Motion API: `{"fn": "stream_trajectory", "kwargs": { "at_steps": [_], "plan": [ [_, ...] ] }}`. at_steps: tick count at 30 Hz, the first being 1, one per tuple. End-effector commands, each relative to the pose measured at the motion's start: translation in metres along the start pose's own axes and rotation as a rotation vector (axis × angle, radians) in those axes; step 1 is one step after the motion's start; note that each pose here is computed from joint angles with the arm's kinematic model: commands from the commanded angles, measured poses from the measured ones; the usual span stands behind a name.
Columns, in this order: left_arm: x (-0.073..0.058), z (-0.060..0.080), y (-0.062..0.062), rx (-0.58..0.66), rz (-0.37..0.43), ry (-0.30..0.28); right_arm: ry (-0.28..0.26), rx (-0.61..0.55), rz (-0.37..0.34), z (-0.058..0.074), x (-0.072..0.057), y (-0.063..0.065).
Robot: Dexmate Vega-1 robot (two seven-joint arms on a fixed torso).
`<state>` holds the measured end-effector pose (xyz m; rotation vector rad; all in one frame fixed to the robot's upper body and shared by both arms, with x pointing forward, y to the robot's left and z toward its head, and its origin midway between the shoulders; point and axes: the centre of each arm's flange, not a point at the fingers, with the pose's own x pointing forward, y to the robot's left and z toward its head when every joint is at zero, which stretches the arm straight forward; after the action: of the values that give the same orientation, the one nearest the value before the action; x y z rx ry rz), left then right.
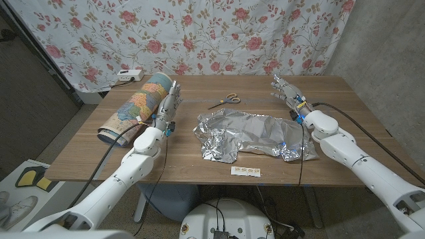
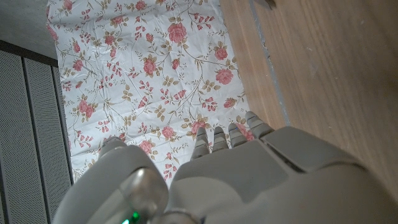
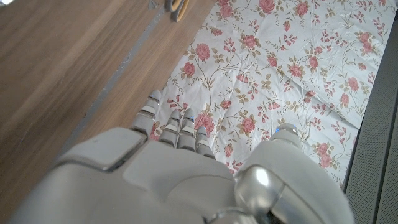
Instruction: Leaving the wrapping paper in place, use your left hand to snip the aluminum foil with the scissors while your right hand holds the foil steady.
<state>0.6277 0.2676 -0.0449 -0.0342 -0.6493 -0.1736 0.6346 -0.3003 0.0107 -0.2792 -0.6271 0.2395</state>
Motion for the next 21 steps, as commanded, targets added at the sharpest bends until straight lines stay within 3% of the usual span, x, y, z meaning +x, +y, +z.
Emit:
{"fn": "stream_trajectory", "kwargs": {
  "at_steps": [1, 21],
  "plan": [
    [-0.009, -0.003, -0.006, 0.008, 0.008, 0.017, 0.010, -0.104, 0.049, 0.010, 0.006, 0.000],
    [-0.028, 0.001, -0.018, 0.002, 0.024, 0.006, 0.001, -0.353, 0.128, 0.031, 0.023, 0.002]
  ]
}}
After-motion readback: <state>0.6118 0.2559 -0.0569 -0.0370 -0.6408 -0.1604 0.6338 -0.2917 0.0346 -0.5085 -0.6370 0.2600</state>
